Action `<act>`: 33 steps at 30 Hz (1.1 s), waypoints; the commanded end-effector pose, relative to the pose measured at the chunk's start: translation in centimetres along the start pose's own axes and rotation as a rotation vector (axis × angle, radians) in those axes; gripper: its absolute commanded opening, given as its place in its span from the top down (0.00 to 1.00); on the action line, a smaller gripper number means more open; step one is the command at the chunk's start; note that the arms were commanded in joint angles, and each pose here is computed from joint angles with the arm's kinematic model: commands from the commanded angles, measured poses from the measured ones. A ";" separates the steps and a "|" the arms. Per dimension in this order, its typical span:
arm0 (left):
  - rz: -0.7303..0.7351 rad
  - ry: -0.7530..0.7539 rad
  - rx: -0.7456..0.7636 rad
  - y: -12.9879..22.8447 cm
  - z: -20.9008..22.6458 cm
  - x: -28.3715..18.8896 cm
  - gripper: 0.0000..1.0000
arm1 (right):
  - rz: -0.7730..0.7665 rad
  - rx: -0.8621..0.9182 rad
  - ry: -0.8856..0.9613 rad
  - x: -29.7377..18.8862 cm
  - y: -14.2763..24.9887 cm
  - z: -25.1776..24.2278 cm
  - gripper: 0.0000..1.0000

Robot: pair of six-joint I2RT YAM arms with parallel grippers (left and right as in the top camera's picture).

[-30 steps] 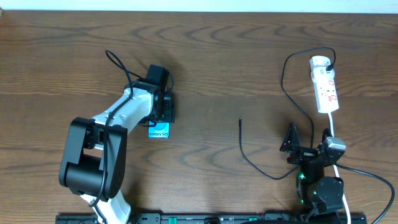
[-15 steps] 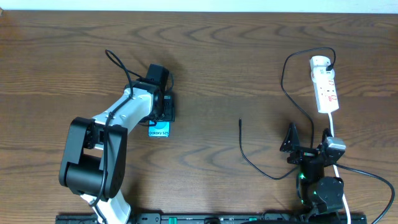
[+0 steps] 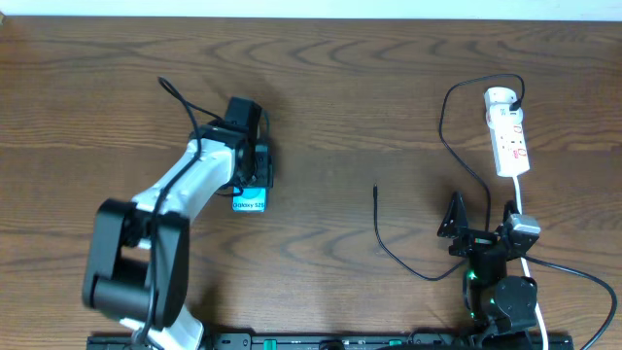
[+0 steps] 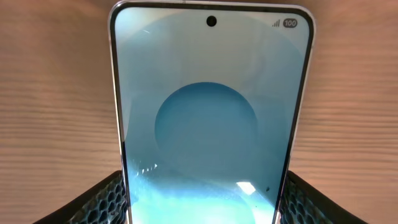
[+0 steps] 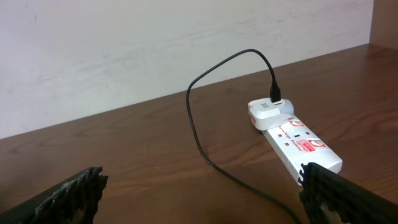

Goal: Plug charger to phone and switch on socket
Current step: 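Lift the phone with the left gripper and tilt it upright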

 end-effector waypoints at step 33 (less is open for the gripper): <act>-0.065 0.973 -0.931 -2.3 2.0 -17.1 0.93 | -0.005 -0.016 0.013 0.0 0.0 -0.2 0.01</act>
Point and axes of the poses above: each gripper's point midway between its finger pads, its own x axis out along the fingers, its own z axis along the line the jaws close on, y = z × x, the point moved 10 cm from there along -x, back along the fingers, and after that the axes turned 10 degrees about x, right-handed, at the moved point
